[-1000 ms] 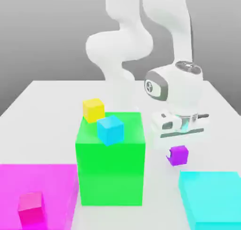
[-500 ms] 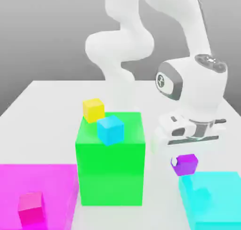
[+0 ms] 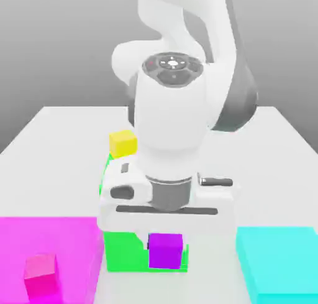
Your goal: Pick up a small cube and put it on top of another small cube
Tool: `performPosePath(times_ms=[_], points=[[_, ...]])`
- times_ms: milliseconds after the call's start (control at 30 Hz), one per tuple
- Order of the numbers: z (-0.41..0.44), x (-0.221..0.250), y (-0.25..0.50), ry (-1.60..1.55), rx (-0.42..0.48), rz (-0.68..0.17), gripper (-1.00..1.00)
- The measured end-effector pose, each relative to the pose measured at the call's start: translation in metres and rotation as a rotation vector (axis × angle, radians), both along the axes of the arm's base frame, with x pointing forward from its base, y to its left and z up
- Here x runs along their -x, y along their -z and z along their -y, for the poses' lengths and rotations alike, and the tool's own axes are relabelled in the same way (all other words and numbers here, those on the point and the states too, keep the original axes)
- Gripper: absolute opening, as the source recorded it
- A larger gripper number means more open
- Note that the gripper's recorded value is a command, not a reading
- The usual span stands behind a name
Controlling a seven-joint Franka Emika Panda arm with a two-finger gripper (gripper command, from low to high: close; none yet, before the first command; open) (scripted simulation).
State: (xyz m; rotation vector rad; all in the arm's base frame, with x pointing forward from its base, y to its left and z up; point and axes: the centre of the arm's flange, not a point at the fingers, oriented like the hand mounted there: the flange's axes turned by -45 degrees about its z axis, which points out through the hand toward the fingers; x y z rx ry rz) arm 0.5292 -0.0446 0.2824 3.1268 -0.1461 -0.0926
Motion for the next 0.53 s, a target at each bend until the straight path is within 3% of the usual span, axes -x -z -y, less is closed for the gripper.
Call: performPosePath(times_ms=[267,400,433,533], points=[[0.140,0.007,-0.038,0.195,-0.008,0.046,-1.00],[0.149,0.016,0.011,0.227,-0.005,0.060,-1.00],[0.149,0.017,0.022,0.228,-0.004,0.061,1.00],[0.149,0.017,0.022,0.228,-0.004,0.061,1.00]])
